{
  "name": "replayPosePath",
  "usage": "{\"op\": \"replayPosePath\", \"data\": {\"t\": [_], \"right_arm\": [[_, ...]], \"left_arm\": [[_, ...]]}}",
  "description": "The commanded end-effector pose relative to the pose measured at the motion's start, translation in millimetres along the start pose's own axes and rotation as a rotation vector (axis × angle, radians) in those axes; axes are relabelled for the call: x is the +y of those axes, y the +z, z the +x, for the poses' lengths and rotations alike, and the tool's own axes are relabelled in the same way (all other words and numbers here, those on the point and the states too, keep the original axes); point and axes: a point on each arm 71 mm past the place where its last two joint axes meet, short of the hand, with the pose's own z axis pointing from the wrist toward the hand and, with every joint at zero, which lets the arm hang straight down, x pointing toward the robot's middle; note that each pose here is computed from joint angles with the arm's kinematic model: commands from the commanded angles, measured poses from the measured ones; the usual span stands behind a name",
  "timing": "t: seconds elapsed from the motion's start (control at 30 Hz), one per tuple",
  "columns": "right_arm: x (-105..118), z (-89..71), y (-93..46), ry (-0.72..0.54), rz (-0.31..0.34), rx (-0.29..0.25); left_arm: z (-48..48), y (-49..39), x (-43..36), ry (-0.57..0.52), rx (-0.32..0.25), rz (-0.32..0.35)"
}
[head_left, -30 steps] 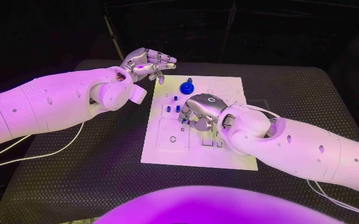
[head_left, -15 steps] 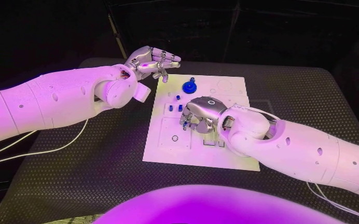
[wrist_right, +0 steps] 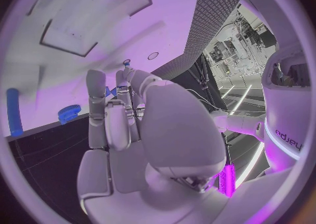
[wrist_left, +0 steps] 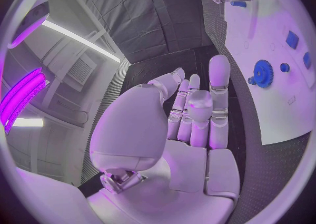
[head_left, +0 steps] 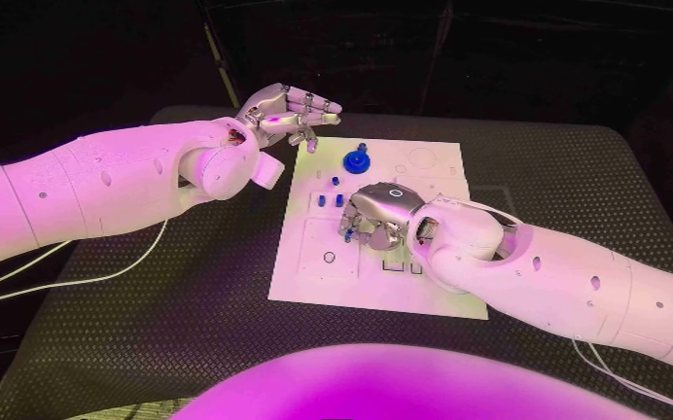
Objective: Assemble the parts on the task board
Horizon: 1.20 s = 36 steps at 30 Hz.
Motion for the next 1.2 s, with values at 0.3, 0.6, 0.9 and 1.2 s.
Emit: {"op": "replayPosePath", "data": {"t": [0.3,0.6,0.9,1.2], "right_arm": [[-0.6,3.0,0.6,-0.011,-0.005,0.034],[-1.0,4.9,1.7,-0.016,0.003,0.05],[1.3,10.5,1.5,-0.041,0.006,0.064],[3.6,16.3,2.7,-0.054,0.009,0.084]], "left_arm": [[0.6,1.1,-1.5,-0.009,0.012,0.005],[1.1,1.5,-1.5,-0.01,0.014,0.004],[1.4,1.7,-1.5,-0.01,0.016,0.003],[1.8,1.9,-1.6,-0.011,0.019,0.002]]}}
